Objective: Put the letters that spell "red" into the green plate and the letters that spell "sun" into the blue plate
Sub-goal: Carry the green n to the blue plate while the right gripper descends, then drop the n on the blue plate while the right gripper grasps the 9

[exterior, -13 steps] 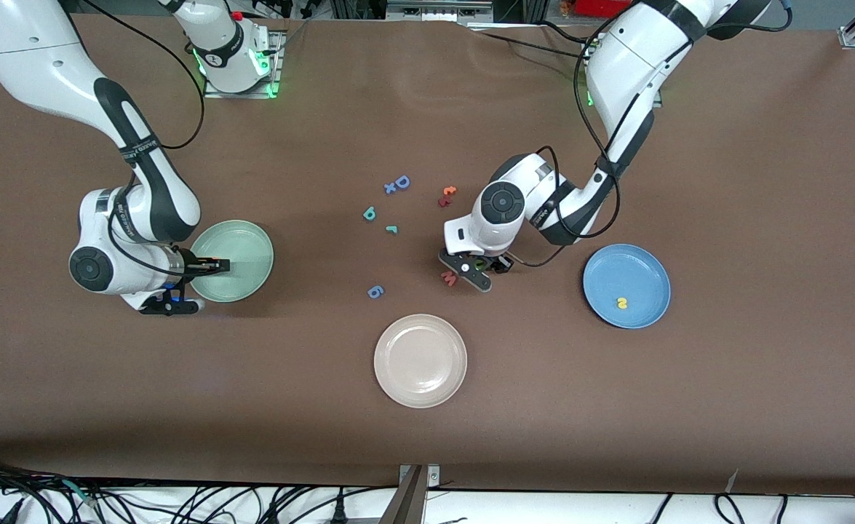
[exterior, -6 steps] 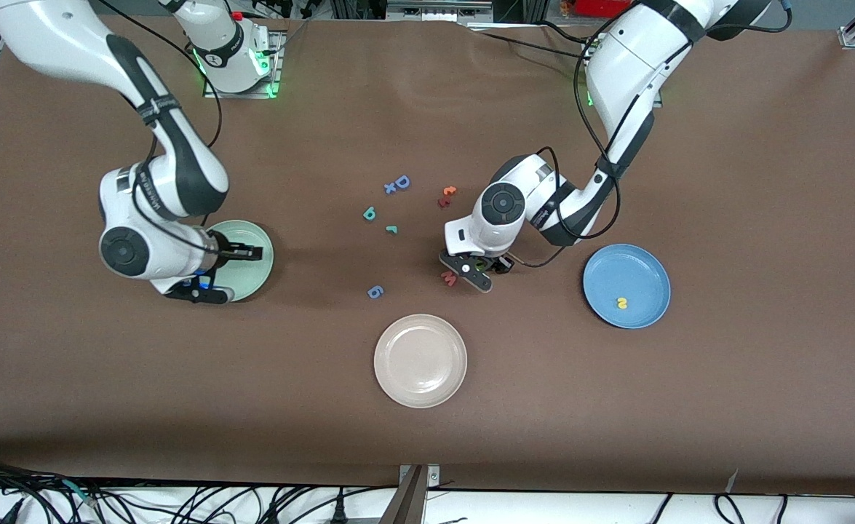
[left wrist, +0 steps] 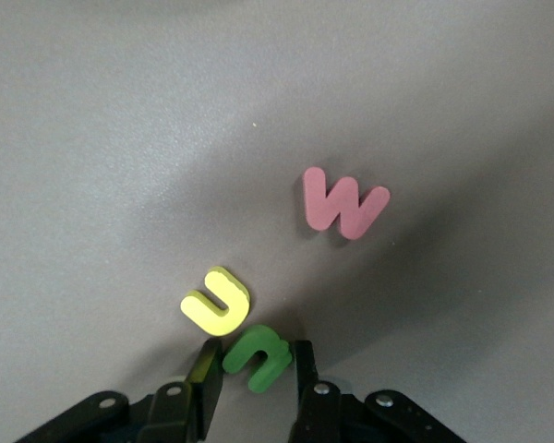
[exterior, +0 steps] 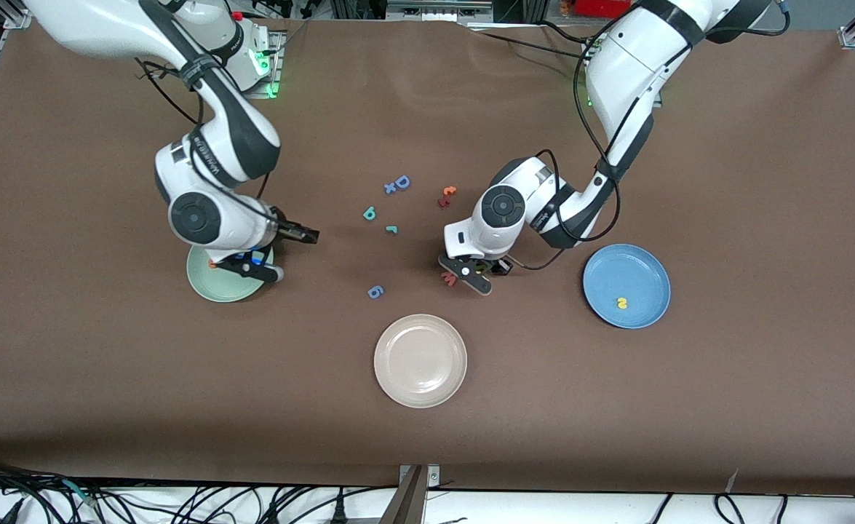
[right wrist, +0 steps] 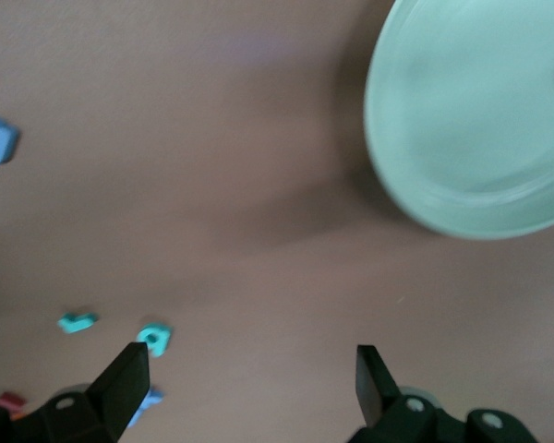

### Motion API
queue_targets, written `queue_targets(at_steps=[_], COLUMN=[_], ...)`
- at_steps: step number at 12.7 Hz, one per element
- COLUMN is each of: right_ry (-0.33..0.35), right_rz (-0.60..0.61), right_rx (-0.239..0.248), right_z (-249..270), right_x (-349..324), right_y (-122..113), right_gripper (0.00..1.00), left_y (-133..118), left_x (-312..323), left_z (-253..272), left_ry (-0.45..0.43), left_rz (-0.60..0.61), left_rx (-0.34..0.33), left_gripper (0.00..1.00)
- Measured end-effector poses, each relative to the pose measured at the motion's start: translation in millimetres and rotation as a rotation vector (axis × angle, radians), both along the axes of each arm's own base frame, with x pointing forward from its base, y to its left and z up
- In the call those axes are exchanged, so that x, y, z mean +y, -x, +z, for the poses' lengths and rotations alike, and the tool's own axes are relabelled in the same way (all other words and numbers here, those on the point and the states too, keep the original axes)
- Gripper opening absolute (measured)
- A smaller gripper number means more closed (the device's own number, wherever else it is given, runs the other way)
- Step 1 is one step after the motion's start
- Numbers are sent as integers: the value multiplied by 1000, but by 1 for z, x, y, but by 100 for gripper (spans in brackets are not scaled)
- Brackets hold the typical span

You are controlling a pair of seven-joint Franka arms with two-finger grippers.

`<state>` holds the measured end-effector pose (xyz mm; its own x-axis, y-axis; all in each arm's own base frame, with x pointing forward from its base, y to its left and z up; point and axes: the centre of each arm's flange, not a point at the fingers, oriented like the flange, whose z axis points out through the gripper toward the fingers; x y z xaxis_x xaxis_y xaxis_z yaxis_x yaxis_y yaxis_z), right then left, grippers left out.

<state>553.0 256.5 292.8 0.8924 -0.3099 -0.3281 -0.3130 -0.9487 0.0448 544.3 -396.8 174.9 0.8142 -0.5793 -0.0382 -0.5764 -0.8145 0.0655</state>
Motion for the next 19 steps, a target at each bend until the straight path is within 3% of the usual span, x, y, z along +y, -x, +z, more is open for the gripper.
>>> queue_targets(at_steps=[1,4,9,15,19], right_ry=[-3,-24,-57,-92,-36], right_rz=[-23,-82,-132,-167,-149], right_rx=[-6,-30,-61,-95,-107], right_z=[-3,-33,-65,-102,-128], right_x=[12,39,90,81,93], right_y=[7,32,72,86,102], right_gripper=[99,98,94,94,94], left_y=[-1,-7,-17,-83,-93], left_x=[0,2,20,160,236], left_z=[1,6,49,82,65], left_ry=[1,1,-74,-107,-147], left_rz=[1,9,-44,-195,-226], left_rx=[-2,-9,31,51,102], left_gripper=[33,33,33,33,33])
